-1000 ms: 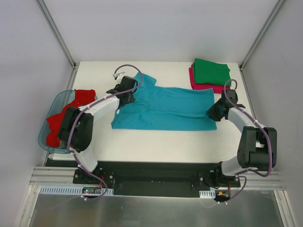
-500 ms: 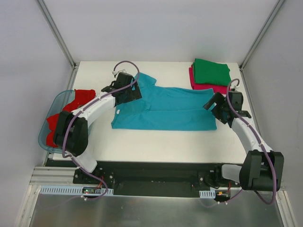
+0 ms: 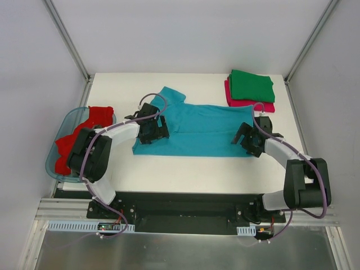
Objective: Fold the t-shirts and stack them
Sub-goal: Grap the side of the flattened tshirt furthest away from the robot with both arms
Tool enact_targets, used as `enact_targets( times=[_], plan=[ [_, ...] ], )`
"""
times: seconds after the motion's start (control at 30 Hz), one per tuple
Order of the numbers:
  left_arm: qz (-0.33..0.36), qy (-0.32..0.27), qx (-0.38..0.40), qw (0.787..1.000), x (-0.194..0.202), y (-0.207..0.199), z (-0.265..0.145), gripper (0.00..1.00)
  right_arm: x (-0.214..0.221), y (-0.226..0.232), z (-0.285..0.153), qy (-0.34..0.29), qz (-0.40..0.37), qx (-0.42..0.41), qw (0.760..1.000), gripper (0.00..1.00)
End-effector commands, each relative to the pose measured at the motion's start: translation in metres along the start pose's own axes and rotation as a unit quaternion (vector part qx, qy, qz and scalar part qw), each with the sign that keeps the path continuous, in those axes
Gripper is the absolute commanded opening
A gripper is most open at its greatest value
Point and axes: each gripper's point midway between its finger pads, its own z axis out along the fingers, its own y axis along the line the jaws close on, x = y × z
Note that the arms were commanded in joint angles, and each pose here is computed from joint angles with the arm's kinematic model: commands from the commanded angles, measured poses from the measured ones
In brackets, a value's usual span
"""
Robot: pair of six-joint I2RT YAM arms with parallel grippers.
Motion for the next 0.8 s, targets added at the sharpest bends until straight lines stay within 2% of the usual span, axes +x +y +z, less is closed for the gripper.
enact_targets(
  times=[0.0,0.17,0.5,0.63,0.77],
  plan=[
    [-0.029,0.046,-0.019,0.998,0.042,0.024,-0.004,0.99,0.025,-0.031,-0.006,0.005,0.027,0.052,0.998,0.96],
    [-0.047,0.047,-0.011,0.998,0.066,0.037,-0.024,0.99,0.058,-0.053,-0.027,0.009,0.046,0.063,0.997,0.96],
    [-0.086,0.074,0.024,0.993,0.147,0.069,-0.058,0.99,0.11,-0.071,-0.061,0.039,0.065,0.052,0.996,0.96],
    [-0.077,0.055,0.063,0.994,0.145,0.057,-0.073,0.99,0.107,-0.067,-0.068,0.02,0.059,0.031,0.998,0.96],
    [-0.054,0.009,0.092,0.994,0.119,0.038,-0.094,0.99,0.085,-0.052,-0.088,-0.015,0.029,0.002,0.999,0.96]
  ],
)
